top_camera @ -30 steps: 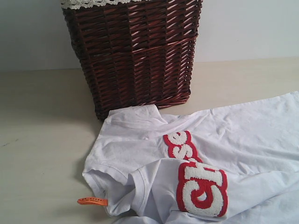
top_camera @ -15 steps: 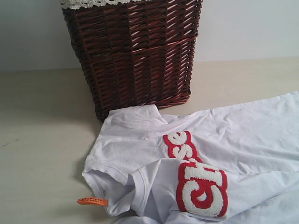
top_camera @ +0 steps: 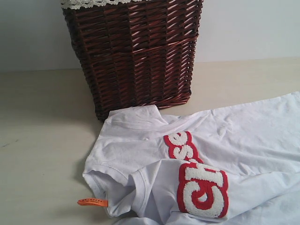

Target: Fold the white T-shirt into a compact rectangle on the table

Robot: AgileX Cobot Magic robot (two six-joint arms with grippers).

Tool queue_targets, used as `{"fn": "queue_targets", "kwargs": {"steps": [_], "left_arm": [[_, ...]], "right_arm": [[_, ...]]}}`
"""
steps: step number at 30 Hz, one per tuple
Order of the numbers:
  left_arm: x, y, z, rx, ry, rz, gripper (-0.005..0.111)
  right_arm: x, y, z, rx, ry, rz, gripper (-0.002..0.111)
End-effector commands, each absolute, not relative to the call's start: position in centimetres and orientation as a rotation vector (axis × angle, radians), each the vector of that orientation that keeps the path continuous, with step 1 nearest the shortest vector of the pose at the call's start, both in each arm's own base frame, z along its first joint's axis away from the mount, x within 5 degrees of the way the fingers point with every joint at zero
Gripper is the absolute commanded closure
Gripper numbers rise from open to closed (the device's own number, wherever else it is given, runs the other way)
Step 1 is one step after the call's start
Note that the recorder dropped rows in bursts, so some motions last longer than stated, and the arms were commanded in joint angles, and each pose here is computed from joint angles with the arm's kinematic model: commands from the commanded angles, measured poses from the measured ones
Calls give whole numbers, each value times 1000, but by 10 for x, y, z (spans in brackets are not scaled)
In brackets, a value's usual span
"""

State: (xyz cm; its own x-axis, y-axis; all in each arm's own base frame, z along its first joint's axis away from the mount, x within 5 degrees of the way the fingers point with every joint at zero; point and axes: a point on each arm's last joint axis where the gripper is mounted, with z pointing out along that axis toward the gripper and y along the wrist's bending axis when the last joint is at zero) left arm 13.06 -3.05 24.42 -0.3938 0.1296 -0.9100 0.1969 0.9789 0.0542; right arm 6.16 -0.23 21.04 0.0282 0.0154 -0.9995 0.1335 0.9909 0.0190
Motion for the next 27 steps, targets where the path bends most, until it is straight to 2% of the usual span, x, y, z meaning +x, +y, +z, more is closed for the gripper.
{"fn": "queue_targets", "kwargs": {"steps": [1,5,12,27], "left_arm": [[139,-42,263,276,1874,-171,107],[147,-46,259,297,1894,-189,106],[153,-57,249,352,1943,-224,89],[152,-65,246,393,1959,-256,88]], "right_arm": [[61,-2,209,121,1539,-95,100],[61,-2,209,121,1539,-95,100],[61,-2,209,121,1539,-95,100],[61,-3,209,116,1542,-115,100]]}}
